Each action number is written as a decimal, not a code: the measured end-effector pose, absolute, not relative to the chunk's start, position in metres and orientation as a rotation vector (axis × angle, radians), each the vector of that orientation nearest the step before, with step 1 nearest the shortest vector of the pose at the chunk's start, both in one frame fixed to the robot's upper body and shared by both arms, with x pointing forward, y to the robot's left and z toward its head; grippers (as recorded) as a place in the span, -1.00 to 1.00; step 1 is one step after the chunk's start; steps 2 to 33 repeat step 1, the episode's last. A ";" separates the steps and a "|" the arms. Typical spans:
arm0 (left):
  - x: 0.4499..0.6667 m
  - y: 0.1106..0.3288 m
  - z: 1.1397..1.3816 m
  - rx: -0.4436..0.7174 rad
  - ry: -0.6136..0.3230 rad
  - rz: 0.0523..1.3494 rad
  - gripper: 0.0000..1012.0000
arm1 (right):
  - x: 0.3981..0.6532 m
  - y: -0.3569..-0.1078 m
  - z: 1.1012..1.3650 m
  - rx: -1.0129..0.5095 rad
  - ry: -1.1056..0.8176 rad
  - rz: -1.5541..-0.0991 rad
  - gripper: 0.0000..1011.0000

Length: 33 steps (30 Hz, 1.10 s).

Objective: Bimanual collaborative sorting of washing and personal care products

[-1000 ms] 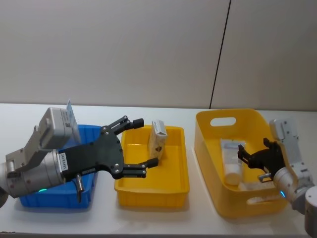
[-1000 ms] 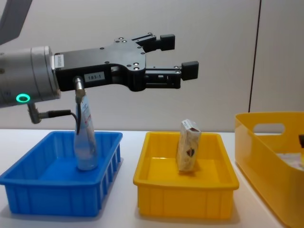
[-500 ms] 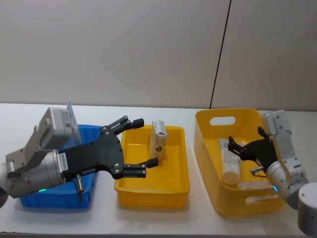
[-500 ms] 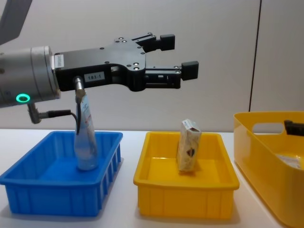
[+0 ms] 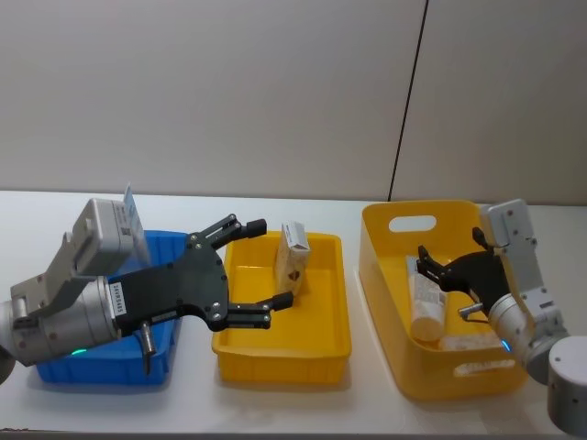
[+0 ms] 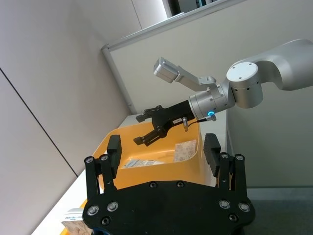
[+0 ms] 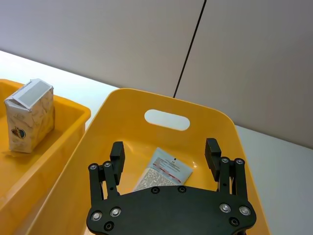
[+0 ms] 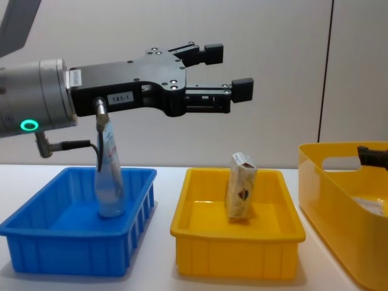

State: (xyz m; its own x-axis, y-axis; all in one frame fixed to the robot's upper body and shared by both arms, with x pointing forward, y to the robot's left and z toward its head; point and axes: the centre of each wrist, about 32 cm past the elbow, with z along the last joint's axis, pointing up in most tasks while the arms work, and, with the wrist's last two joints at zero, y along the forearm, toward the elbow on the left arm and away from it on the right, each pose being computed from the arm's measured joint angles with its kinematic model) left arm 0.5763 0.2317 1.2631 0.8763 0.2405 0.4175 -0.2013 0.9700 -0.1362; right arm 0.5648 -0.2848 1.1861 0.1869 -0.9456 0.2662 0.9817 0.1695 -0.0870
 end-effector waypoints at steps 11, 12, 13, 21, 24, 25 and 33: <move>0.576 0.232 1.263 -0.090 -0.447 0.231 0.98 | 0.565 -0.285 1.186 -0.260 -0.166 -1.378 0.98; 0.576 0.232 1.263 -0.090 -0.447 0.231 0.98 | 0.565 -0.285 1.186 -0.260 -0.166 -1.378 0.98; 0.576 0.232 1.263 -0.090 -0.447 0.231 0.98 | 0.565 -0.285 1.186 -0.260 -0.166 -1.378 0.98; 0.576 0.232 1.263 -0.090 -0.447 0.231 0.98 | 0.565 -0.285 1.186 -0.260 -0.166 -1.378 0.98; 0.576 0.232 1.263 -0.090 -0.447 0.231 0.98 | 0.565 -0.285 1.186 -0.260 -0.166 -1.378 0.98; 0.576 0.232 1.263 -0.090 -0.447 0.231 0.98 | 0.565 -0.285 1.186 -0.260 -0.166 -1.378 0.98; 0.576 0.232 1.263 -0.090 -0.447 0.231 0.98 | 0.565 -0.285 1.186 -0.260 -0.166 -1.378 0.98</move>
